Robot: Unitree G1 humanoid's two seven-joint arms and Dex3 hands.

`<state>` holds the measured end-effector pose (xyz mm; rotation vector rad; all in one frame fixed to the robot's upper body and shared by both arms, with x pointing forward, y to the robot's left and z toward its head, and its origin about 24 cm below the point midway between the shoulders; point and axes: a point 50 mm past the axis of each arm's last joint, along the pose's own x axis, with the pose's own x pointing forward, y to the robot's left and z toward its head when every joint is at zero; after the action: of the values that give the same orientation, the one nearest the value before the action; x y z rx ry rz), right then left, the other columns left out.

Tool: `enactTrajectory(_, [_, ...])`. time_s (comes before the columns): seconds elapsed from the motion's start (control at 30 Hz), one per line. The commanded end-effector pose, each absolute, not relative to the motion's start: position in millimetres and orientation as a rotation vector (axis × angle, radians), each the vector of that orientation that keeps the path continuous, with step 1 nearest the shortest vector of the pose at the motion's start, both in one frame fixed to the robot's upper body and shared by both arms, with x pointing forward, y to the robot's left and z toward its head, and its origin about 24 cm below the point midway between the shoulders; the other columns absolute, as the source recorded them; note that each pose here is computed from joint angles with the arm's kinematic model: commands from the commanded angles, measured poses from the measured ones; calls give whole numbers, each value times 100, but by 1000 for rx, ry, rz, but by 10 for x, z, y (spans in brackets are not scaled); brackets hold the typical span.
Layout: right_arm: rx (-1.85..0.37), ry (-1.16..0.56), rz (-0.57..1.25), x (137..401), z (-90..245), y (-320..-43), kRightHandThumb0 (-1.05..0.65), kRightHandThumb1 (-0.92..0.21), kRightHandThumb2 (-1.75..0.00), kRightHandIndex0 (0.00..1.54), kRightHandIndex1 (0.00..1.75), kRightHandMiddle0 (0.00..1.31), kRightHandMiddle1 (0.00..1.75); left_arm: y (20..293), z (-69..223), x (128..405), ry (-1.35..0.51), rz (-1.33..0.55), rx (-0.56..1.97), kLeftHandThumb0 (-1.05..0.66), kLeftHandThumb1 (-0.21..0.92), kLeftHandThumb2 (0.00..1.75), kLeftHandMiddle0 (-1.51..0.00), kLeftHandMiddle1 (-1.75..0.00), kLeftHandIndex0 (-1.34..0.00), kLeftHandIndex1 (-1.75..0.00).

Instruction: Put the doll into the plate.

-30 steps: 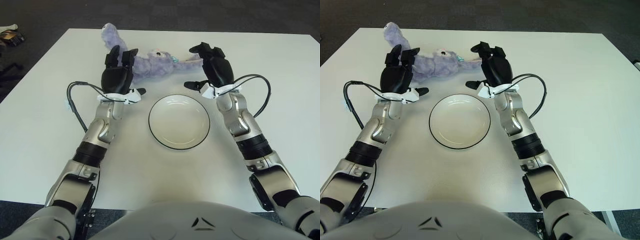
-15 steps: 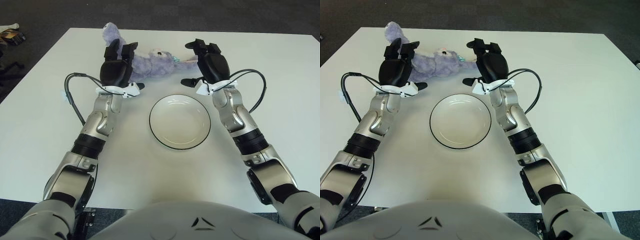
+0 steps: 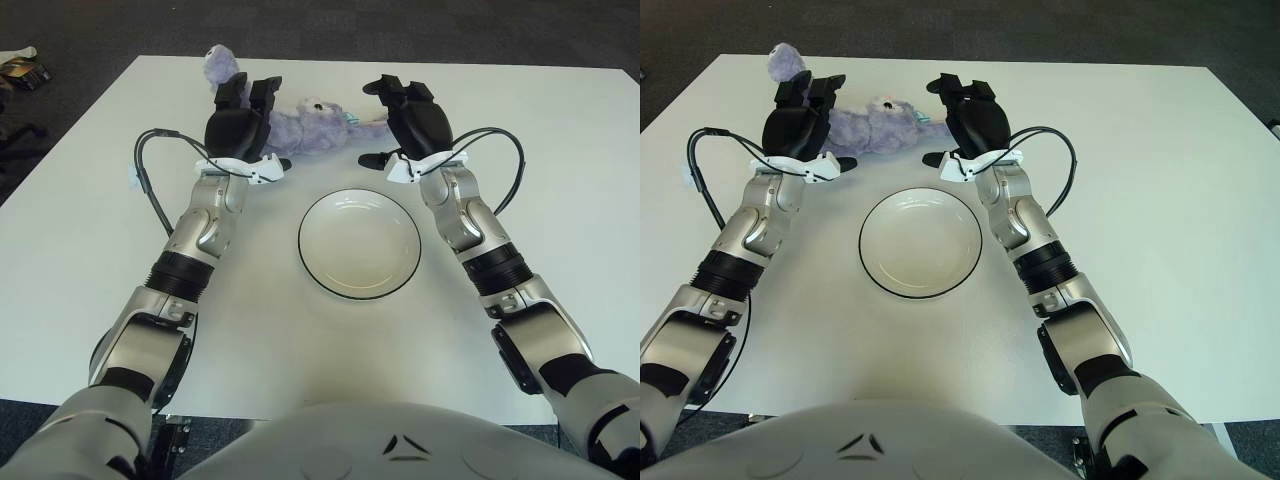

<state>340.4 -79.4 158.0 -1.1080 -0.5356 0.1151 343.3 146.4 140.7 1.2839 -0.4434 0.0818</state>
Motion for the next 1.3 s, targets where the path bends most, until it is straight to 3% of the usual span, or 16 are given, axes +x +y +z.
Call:
enactTrajectory(0.0, [-1095,-548,117,3426,1619,-792,-74,-47,-76,9,72,0,83,1461,1458,3485,-450,84,1334,-40,16,103,0,-46,0,-56])
enactTrajectory(0.33, [-1087,-539,131,3437,1607,-798,-78,-51,-72,7,60,0,82,1408,1443,3648,-475,74,1456,-42,15,105,0,-35,0,-56])
enactTrajectory(0.63, [-1099,-525,128,3453,1619,-798,-80,-54,-68,6,53,0,82,1381,1352,3807,-480,51,1544,-41,16,106,0,-35,0,-65])
enactTrajectory(1.27, [-1063,-520,143,3436,1688,-792,-81,-56,-66,14,56,0,80,1393,1204,3969,-377,0,1702,-28,11,113,0,-22,0,-52])
